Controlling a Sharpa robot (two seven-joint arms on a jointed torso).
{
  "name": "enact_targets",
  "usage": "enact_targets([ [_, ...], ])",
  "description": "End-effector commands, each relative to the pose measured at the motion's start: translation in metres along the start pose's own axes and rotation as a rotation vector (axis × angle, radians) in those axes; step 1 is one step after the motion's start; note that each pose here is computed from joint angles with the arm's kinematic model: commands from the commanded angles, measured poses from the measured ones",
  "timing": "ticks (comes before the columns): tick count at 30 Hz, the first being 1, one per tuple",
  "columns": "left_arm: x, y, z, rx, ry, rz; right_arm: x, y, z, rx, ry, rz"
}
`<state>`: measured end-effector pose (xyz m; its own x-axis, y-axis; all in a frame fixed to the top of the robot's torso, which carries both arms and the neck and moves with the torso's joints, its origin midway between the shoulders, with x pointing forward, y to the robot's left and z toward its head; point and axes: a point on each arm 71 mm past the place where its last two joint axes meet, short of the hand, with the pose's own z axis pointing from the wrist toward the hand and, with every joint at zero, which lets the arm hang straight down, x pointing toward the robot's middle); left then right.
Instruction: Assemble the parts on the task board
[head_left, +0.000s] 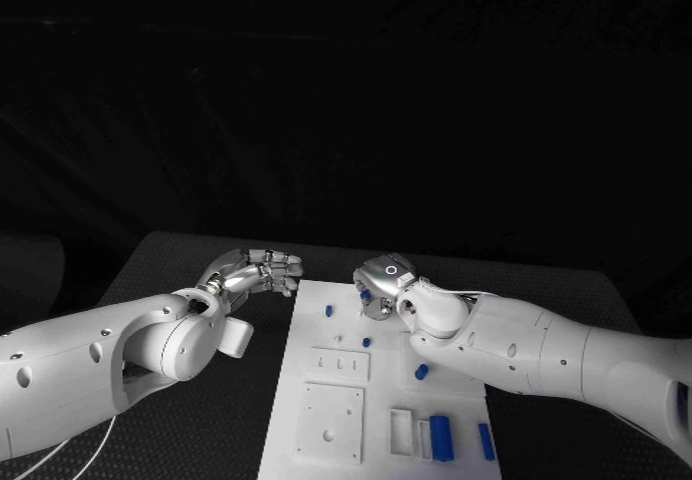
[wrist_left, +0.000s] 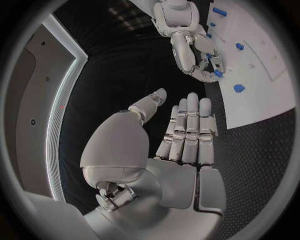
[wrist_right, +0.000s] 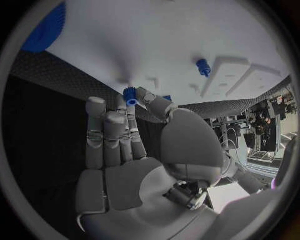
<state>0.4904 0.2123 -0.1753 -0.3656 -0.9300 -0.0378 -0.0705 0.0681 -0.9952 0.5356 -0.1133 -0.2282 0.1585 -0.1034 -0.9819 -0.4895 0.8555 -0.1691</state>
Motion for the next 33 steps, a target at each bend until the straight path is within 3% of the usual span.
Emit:
enact_targets([
  [1, 0.0021, -0.0024, -0.0002, 0.011, 0.017, 0.000, 0.001, 0.002, 0.001, -0.010, 0.009, -0.014],
  [15, 0.0020, -0.0035, 0.0008, 0.014, 0.016, 0.006, 0.006, 0.000, 0.001, -0.010, 0.061, -0.016],
  [24, 0.0013, -0.0031, 0.0023, 0.013, 0.012, 0.008, 0.001, -0.002, 0.001, 0.000, -0.009, 0.056],
  [33, -0.0026, -0.0028, 0.0013, 0.013, -0.001, 0.011, -0.003, -0.008, -0.005, 0.005, -0.035, 0.073],
])
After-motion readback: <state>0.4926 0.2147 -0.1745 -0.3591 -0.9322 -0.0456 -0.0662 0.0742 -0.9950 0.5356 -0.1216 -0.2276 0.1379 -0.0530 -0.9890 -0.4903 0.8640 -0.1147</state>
